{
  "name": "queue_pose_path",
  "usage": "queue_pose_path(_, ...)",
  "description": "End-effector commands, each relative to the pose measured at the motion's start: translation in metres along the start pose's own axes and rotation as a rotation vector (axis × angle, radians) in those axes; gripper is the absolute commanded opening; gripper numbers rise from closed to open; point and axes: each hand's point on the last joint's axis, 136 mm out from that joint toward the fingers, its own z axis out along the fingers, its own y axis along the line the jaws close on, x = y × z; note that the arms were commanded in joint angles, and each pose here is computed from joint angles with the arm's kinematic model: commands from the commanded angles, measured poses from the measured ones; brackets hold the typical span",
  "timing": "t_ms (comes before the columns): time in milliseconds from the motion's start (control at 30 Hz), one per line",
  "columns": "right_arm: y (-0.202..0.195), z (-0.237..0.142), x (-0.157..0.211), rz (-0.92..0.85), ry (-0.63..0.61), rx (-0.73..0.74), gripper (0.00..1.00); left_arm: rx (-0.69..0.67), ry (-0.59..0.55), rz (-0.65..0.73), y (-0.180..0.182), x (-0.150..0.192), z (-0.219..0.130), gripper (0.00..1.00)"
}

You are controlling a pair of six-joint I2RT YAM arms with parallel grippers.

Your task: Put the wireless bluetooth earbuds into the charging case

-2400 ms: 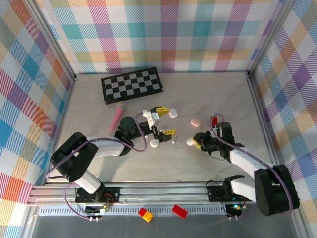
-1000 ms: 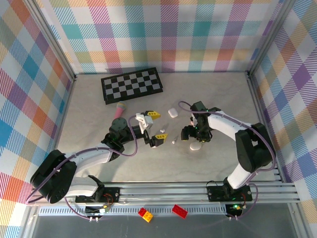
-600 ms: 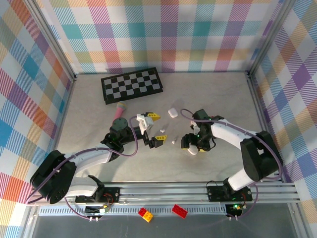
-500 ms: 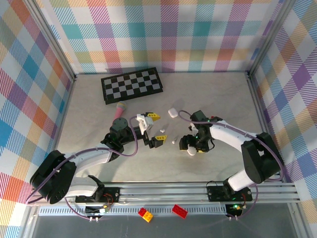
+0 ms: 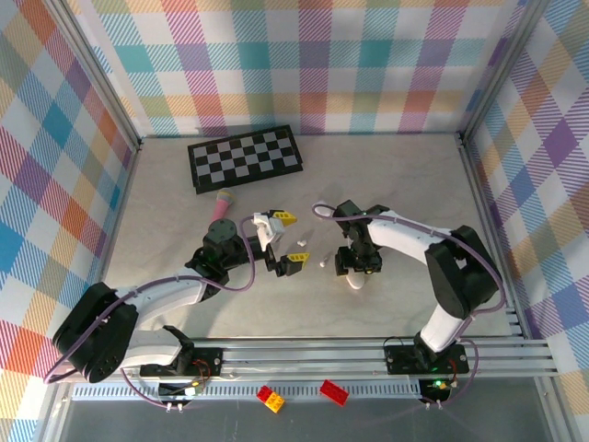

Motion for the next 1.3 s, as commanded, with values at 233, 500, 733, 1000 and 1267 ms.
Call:
queue_pose_path(233, 0.005, 0.006, 0.005, -0.064, 0.082, 0.004, 0.44, 0.000, 0.012, 0.014, 0.000, 0.002, -0.003, 1.00)
queue_pose_path(500, 0.018, -0.026, -0.017, 0.051, -0.076, -0.185, 0.37, -0.152, -0.002, -0.118, 0.020, 0.001, 0.002, 1.00)
queue_pose_path(733, 0.033, -0.087, -0.050, 0.245, -0.299, -0.588, 0.36, -0.221, -0.021, -0.201, 0.012, 0.003, 0.028, 0.98)
queue_pose_path(1000, 0.035, -0.145, -0.062, 0.344, -0.415, -0.848, 0.37, -0.209, -0.074, -0.265, 0.003, 0.006, 0.070, 0.95)
queue_pose_path(1267, 0.037, -0.164, -0.061, 0.341, -0.452, -0.898, 0.37, -0.169, -0.164, -0.362, 0.003, 0.008, 0.104, 0.83)
